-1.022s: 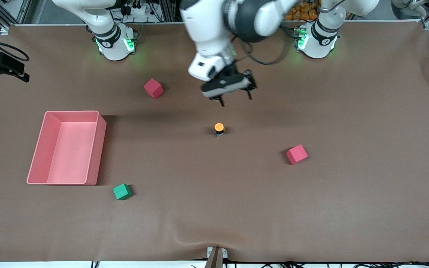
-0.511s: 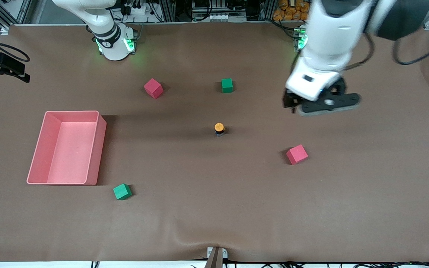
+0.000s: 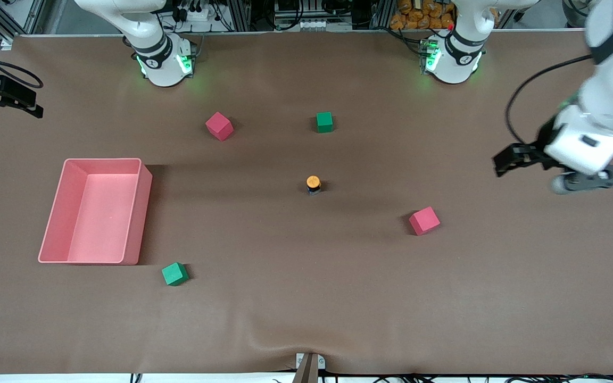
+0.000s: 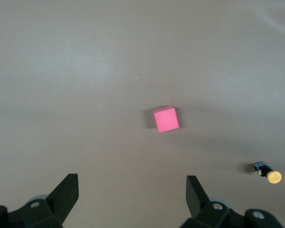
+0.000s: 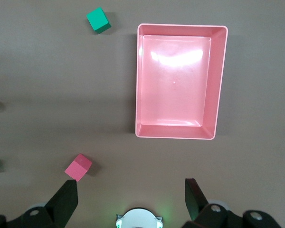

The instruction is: Place and upright button with both arms

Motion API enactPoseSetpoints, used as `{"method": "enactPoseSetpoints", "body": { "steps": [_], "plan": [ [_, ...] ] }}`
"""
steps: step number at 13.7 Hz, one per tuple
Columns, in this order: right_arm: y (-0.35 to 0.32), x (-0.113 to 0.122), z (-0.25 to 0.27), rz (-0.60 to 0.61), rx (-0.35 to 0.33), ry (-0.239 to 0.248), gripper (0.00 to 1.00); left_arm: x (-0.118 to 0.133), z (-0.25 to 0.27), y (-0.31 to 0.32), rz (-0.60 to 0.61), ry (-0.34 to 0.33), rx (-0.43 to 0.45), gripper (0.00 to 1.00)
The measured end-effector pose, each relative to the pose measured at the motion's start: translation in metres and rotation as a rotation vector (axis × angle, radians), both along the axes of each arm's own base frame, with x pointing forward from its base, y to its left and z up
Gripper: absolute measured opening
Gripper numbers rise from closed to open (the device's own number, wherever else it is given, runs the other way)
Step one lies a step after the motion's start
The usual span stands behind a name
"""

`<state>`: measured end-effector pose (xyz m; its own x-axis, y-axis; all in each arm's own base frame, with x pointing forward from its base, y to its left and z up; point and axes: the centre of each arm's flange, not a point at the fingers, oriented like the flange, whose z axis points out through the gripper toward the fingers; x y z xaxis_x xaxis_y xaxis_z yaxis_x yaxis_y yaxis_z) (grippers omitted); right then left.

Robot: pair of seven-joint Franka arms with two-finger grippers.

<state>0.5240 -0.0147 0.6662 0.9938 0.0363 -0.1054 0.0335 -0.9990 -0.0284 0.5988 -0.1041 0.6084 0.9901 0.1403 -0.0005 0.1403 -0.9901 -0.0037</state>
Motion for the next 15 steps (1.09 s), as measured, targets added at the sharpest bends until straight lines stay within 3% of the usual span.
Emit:
{"method": "enactPoseSetpoints", "body": {
  "steps": [4,7,10,15],
  "plan": [
    [0.003,0.0,0.0,0.006,0.0,0.001,1.0,0.003,-0.002,0.045,-0.016,0.025,-0.007,1.0],
    [-0.001,0.0,0.001,-0.002,0.0,-0.004,1.0,-0.003,0.005,0.065,-0.036,0.037,-0.065,1.0],
    [-0.002,-0.001,0.003,-0.003,0.0,-0.006,1.0,-0.033,0.025,0.067,-0.049,0.078,-0.072,1.0],
    [-0.002,-0.001,0.003,-0.003,0.0,-0.008,1.0,-0.078,0.055,0.063,-0.073,0.09,-0.06,1.0]
  ]
}}
